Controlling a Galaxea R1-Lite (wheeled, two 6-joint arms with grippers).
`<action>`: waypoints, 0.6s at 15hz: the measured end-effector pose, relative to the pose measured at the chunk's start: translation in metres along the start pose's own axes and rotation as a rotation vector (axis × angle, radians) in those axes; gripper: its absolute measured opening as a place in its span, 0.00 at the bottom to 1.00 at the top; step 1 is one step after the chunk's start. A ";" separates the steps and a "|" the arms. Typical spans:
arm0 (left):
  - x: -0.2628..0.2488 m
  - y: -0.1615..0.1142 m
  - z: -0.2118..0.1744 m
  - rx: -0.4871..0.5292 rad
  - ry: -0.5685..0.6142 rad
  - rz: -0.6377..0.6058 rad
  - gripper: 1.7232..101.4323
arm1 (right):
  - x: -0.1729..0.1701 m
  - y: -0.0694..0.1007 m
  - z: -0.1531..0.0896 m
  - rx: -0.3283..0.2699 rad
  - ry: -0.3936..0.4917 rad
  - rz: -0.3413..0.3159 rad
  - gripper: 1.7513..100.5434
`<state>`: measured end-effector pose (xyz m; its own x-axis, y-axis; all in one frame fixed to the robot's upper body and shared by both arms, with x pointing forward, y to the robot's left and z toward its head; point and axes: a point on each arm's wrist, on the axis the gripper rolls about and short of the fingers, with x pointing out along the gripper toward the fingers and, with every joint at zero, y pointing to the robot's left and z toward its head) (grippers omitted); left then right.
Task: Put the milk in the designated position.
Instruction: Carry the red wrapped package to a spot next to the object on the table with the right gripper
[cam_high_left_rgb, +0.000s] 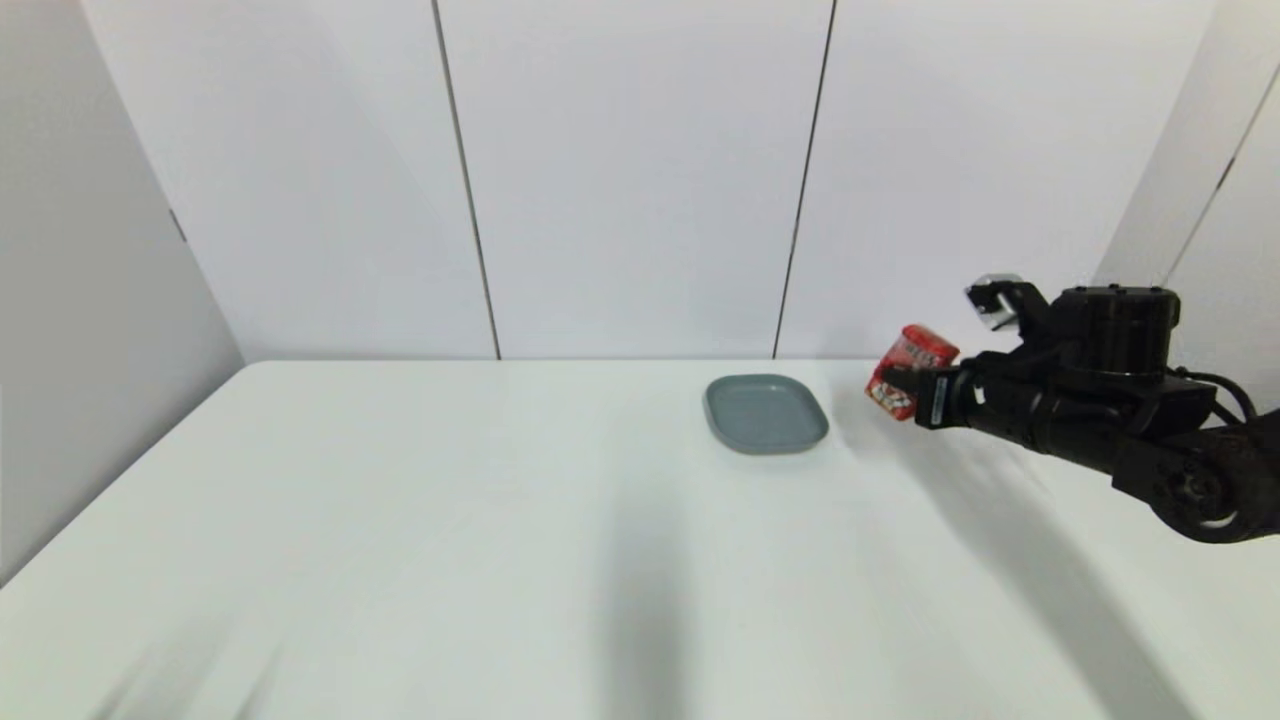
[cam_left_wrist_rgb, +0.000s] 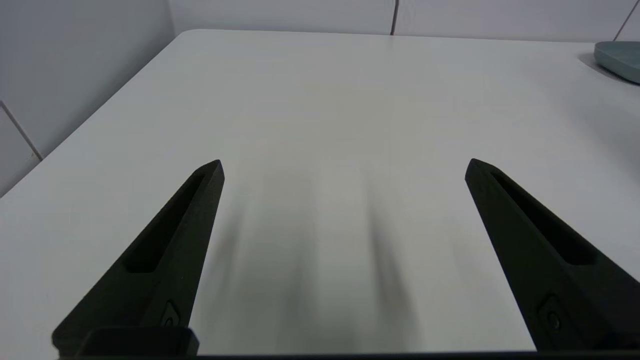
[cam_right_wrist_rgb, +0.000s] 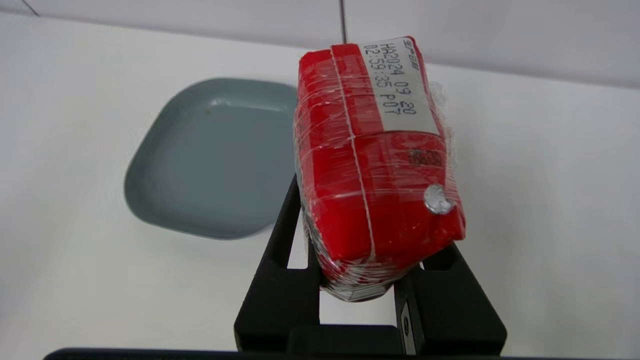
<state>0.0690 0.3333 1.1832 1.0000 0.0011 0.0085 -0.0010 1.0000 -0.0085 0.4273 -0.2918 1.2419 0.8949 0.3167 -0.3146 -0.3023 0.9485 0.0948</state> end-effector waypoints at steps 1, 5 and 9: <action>0.000 0.000 0.000 0.000 0.000 0.000 0.96 | 0.009 0.000 -0.003 -0.008 0.004 0.015 0.22; 0.000 0.000 0.000 0.000 0.000 0.000 0.96 | 0.037 -0.005 -0.009 -0.037 -0.022 0.018 0.22; 0.000 0.000 0.000 0.000 0.000 0.000 0.96 | 0.049 -0.019 -0.018 -0.092 -0.030 -0.010 0.22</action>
<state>0.0690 0.3333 1.1832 1.0000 0.0011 0.0083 -0.0010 1.0000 -0.0085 0.4715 -0.2944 1.2077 0.9071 0.3084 -0.2864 -0.3206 0.9472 0.0042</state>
